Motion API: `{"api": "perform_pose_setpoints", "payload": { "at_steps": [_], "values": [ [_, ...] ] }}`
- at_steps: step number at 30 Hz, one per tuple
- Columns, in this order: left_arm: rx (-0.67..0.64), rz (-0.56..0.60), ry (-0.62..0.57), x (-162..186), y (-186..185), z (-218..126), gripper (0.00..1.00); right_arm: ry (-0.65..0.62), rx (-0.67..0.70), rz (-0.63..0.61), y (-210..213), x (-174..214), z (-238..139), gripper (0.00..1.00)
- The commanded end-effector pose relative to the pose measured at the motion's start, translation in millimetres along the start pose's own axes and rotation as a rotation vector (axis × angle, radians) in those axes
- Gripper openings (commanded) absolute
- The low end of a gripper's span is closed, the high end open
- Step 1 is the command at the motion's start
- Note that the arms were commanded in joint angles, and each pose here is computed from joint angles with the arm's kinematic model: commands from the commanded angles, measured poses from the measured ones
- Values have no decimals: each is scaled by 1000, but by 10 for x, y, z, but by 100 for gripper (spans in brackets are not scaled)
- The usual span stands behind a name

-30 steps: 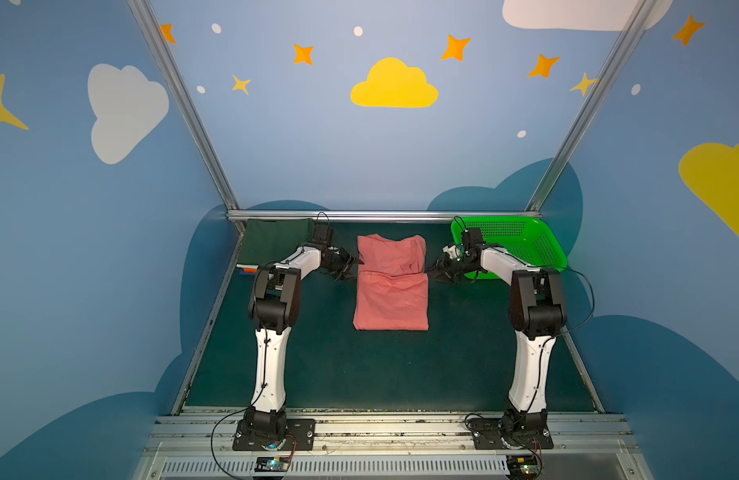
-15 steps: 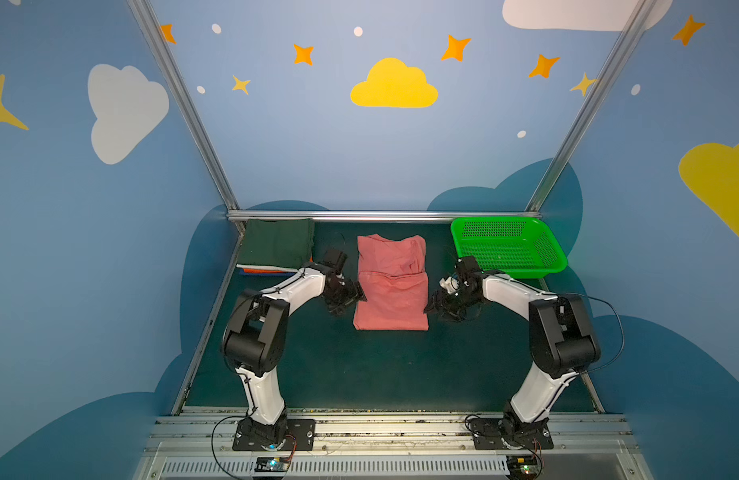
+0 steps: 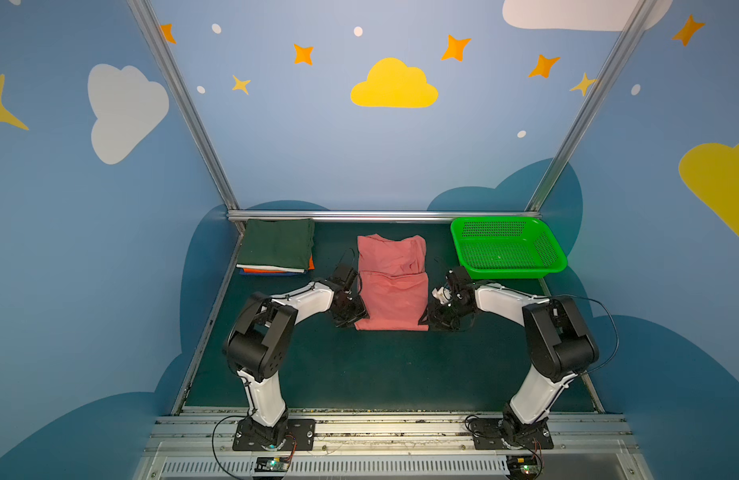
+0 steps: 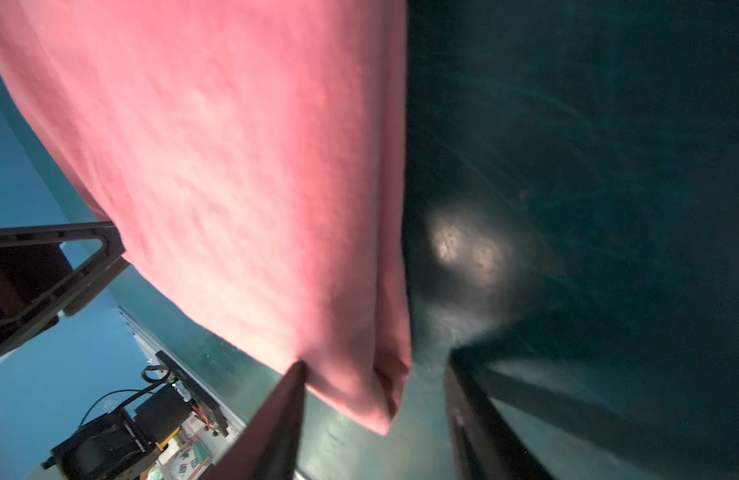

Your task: Fold and stack the t-shirts

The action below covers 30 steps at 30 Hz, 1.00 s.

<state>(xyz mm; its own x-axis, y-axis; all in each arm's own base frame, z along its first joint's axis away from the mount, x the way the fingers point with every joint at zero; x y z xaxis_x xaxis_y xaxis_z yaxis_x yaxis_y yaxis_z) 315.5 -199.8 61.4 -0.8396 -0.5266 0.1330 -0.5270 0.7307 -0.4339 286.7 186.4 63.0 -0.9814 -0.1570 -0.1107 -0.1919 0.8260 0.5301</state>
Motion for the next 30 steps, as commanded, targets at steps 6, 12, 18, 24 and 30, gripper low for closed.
{"api": "perform_pose_setpoints", "payload": {
  "at_steps": [6,12,18,24,30],
  "values": [
    [-69,-44,38,121,229,147,25,13,2,8,0,30,97,28],
    [-67,-25,31,192,175,31,5,6,-7,-5,91,76,40,0],
    [-73,-8,0,393,253,-168,5,-4,4,-6,155,305,-65,0],
    [-118,39,-57,763,431,-383,5,13,103,-19,195,811,-220,0],
    [-112,48,-116,1145,680,-489,5,11,156,-8,172,1406,-316,0]
  ]
}}
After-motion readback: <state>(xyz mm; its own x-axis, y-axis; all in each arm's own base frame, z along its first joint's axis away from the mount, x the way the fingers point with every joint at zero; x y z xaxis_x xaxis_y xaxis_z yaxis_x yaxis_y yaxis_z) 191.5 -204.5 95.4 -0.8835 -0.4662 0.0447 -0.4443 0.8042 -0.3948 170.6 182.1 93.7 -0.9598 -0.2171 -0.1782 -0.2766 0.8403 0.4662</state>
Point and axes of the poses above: each gripper's point midway between its finger pads, its own z axis out along the fingers, its own y axis along the line the jaws close on, x = y × z, the point moved 4 cm from there along -z, back along the fingers, and after that the axes turned 14 degrees about -z, right-handed, at the moved point
